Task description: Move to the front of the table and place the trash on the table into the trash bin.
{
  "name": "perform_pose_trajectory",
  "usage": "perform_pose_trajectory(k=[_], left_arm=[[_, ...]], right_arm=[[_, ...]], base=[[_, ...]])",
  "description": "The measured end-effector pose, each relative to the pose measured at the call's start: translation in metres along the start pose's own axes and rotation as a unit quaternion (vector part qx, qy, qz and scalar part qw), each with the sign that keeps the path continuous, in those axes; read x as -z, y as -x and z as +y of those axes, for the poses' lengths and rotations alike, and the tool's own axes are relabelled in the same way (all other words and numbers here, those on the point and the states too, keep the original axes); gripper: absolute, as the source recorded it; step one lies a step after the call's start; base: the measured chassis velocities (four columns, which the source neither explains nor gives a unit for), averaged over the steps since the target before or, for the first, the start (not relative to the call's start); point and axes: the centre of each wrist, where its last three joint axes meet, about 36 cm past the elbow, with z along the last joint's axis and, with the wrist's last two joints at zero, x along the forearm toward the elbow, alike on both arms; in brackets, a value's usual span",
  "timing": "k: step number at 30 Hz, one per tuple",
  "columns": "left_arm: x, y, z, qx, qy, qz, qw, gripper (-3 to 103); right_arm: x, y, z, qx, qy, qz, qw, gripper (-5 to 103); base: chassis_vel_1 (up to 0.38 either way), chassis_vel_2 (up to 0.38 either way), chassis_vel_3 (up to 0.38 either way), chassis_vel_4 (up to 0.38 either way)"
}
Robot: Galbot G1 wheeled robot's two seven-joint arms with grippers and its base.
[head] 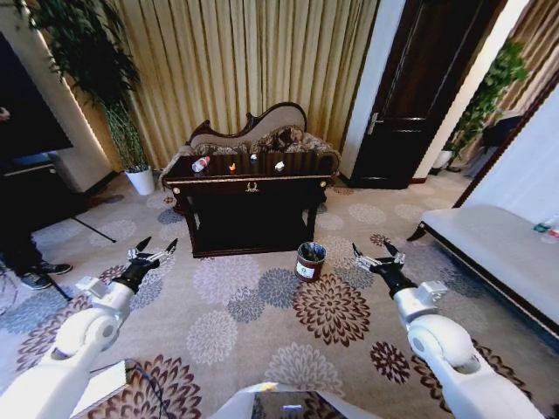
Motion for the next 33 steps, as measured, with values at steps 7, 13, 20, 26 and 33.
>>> perform_pose_trajectory(k=[7,13,20,26,33], left_arm=[[-0.0001,0.0008,-0.0005,-0.002,0.000,-0.001,1.0000,100],[-0.0008,0.0002,0.0001,-0.001,0.000,-0.001,1.0000,100],[-0.0007,0.0004,0.0010,-0.002,0.002,-0.005,1.0000,100],[-0.0022,0.0002,0.0017,-0.001,0.002,-0.005,1.0000,100],[-0.0031,0.0000,0.0027,0.000,0.002,-0.007,1.0000,100]], right_arm=[[-0.0010,-0.0017,0.0006,0.001,-0.002,0.003,1.000,100],[-0.0019,-0.0030,0.0016,0.001,-0.003,0.009,1.000,100],[-0.0031,-0.0028,0.0028,0.001,-0.006,0.011,1.000,100],[-0.0063,-0.0045,0.0025,-0.003,-0.007,0.012,1.000,100],[-0.0081,-0.0053,0.0031,-0.005,-0.009,0.012,1.000,100]], base=[[0.000,0.000,0.000,0.000],[0.000,0.000,0.000,0.000],[0.000,0.000,0.000,0.000],[-0.063,0.061,0.067,-0.053],[-0.177,0.175,0.169,-0.157]])
